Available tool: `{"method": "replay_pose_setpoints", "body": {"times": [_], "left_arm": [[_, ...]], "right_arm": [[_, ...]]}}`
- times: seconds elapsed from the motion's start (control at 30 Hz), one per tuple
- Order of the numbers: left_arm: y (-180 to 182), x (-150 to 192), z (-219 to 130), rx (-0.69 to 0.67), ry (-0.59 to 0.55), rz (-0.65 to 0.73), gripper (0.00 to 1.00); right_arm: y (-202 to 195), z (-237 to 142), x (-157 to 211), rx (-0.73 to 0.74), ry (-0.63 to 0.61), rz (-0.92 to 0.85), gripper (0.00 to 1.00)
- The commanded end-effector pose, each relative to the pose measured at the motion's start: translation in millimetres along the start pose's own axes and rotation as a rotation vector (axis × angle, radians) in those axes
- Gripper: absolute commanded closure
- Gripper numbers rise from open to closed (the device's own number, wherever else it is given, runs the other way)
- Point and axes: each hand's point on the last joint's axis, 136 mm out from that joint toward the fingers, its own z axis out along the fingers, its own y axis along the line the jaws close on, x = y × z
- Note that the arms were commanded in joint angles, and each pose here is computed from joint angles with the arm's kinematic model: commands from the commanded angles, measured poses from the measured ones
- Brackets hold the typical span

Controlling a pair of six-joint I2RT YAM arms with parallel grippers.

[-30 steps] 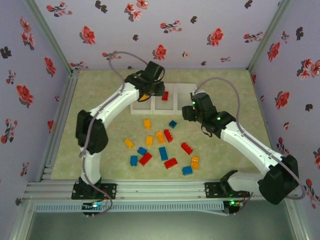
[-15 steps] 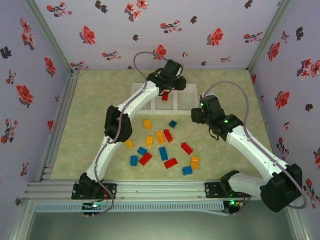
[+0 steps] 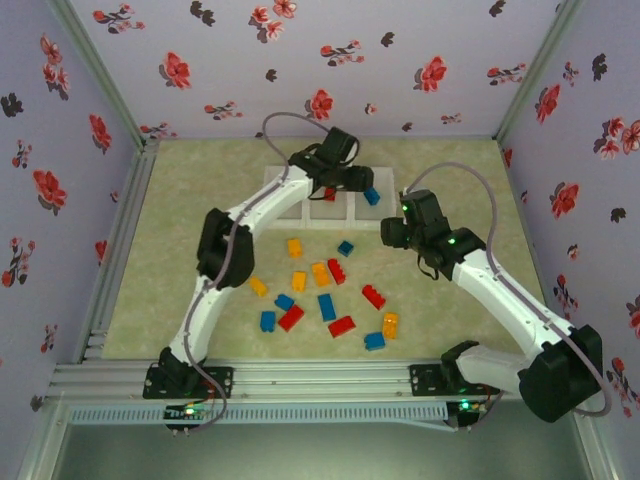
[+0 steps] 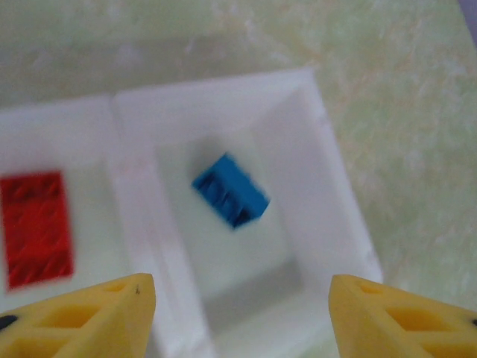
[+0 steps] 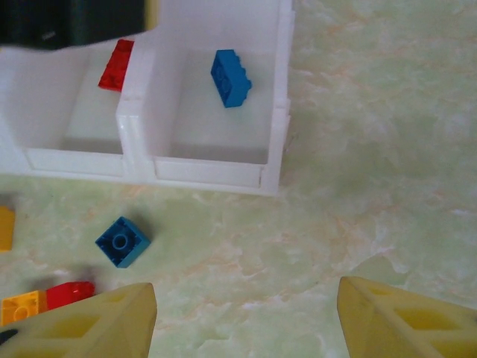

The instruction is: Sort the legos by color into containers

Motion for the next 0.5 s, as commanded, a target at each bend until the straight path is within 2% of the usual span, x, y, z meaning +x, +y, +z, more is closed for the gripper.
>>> {"method": "replay_pose_setpoints", "body": {"times": [0.0, 0.23, 0.47], "left_arm": [[-6.9, -21.4, -78.8, 0.001, -0.133, 0.038, 0.36], [41.0, 29.7, -146.9, -0.152, -0.146, 0.019, 0.34], [82.5, 62.5, -187.4, -0.257, -0.141, -0.012, 0.33]], "right_arm": [[7.3, -0.5, 13.5, -0.056, 0.051, -0.010, 0.34], [35.7, 4.9, 43.9, -0.123, 0.097, -0.037, 0.34], [66.0, 32.1, 63.0, -0.144, 0.141, -0.029, 0.35]]}}
